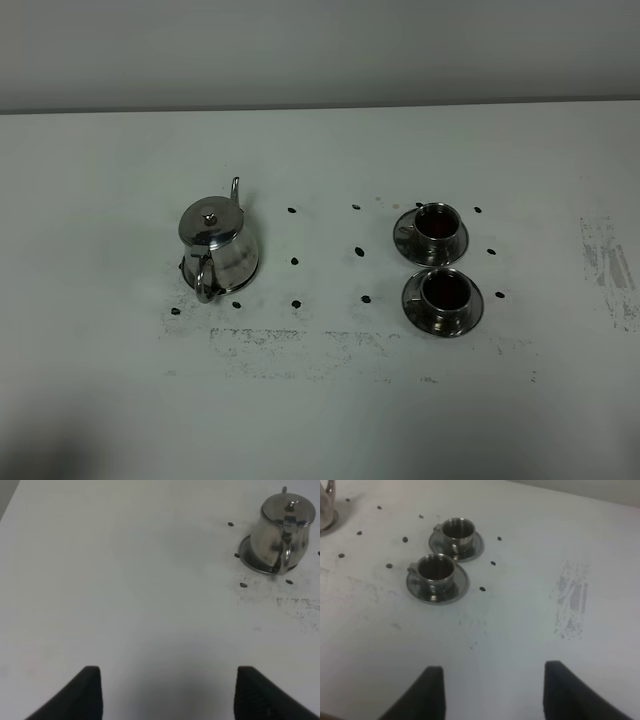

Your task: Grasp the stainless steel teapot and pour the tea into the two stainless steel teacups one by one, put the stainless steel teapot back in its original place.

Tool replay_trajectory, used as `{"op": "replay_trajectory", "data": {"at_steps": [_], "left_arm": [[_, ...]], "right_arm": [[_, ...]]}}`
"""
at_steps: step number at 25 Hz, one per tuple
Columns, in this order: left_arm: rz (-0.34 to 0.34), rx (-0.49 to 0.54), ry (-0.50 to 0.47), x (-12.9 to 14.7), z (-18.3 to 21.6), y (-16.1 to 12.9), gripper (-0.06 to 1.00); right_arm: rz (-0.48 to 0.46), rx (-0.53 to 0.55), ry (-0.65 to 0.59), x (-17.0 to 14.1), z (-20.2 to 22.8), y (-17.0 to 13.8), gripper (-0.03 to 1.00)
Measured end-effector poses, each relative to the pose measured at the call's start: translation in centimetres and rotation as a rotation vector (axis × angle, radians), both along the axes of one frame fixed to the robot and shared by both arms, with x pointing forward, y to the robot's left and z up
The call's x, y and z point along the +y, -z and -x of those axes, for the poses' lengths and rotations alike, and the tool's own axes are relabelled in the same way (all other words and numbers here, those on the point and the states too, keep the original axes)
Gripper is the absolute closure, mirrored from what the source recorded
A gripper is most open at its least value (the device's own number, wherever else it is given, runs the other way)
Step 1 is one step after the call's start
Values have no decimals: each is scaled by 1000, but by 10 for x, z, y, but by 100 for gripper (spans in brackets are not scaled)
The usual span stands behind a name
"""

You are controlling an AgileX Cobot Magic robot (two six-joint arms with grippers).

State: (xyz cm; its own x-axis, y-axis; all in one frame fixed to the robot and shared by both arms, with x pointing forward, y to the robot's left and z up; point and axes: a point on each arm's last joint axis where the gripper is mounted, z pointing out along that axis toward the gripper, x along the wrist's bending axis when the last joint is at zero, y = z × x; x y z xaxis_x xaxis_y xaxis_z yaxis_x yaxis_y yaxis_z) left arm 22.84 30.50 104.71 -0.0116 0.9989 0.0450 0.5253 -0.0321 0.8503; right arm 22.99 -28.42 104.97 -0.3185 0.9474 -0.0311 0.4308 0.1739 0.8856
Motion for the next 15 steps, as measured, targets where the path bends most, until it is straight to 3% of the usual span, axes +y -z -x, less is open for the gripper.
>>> {"op": "replay_trajectory", "data": {"at_steps": [15], "left_arm": [[0,0,0,0,0,0,40]], "right_arm": [[0,0,0,0,0,0,54]]}}
